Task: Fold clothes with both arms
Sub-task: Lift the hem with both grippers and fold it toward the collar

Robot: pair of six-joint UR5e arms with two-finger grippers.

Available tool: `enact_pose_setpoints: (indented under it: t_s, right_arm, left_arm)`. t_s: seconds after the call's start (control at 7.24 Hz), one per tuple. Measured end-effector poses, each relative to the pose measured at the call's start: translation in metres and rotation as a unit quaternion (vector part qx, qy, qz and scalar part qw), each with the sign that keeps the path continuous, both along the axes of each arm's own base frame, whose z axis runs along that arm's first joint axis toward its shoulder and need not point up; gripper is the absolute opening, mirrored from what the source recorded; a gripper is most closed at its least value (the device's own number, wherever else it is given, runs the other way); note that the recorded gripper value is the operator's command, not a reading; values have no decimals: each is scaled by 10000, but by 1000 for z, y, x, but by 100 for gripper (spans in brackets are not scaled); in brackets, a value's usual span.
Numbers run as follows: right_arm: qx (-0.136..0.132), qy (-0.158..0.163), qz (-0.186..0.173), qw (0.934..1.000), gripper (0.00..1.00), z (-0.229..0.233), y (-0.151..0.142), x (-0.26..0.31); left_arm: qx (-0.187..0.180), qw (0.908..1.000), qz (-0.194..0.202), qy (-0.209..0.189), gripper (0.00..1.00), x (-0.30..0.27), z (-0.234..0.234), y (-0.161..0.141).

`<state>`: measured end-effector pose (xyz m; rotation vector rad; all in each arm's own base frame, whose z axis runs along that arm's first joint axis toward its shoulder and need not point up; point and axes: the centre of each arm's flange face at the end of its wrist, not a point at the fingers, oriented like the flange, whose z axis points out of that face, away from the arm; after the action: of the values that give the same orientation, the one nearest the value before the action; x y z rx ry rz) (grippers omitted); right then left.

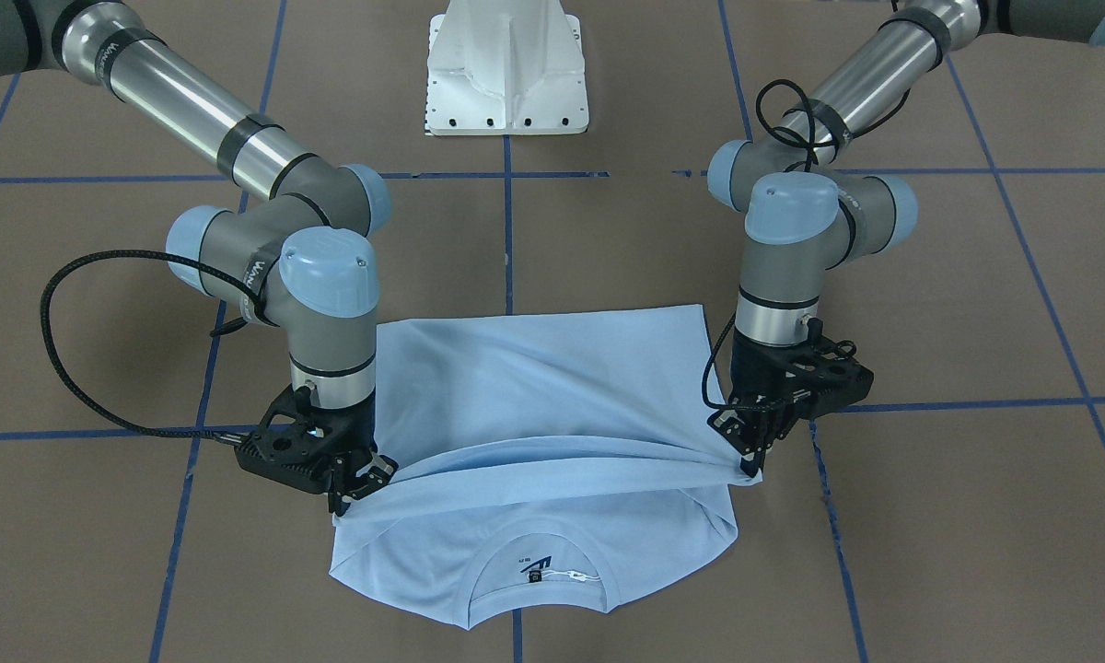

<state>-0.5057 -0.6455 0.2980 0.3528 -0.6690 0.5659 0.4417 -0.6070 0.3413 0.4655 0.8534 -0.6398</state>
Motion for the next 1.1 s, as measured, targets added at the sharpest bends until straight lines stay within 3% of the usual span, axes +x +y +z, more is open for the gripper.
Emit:
enact_pose_setpoints:
  t_s: [0.55, 0.69, 0.83, 1.1]
  right_arm:
    - [-47, 67, 73, 9999, 0, -1, -25, -1]
    - [-73, 99, 71, 9999, 4, 3, -27, -2]
    - [-89, 124, 64, 9999, 37, 9, -29, -4]
    - [-83, 128, 35, 9999, 67, 16, -28, -10]
  left_arm:
    - [116, 9999, 6, 34, 4, 14, 13, -15]
    - [115, 9999, 5, 30, 22, 14, 15, -16]
    - [115, 9999, 9, 30, 28, 15, 18, -17]
    - [169, 9998, 7, 87, 29, 17, 29, -20]
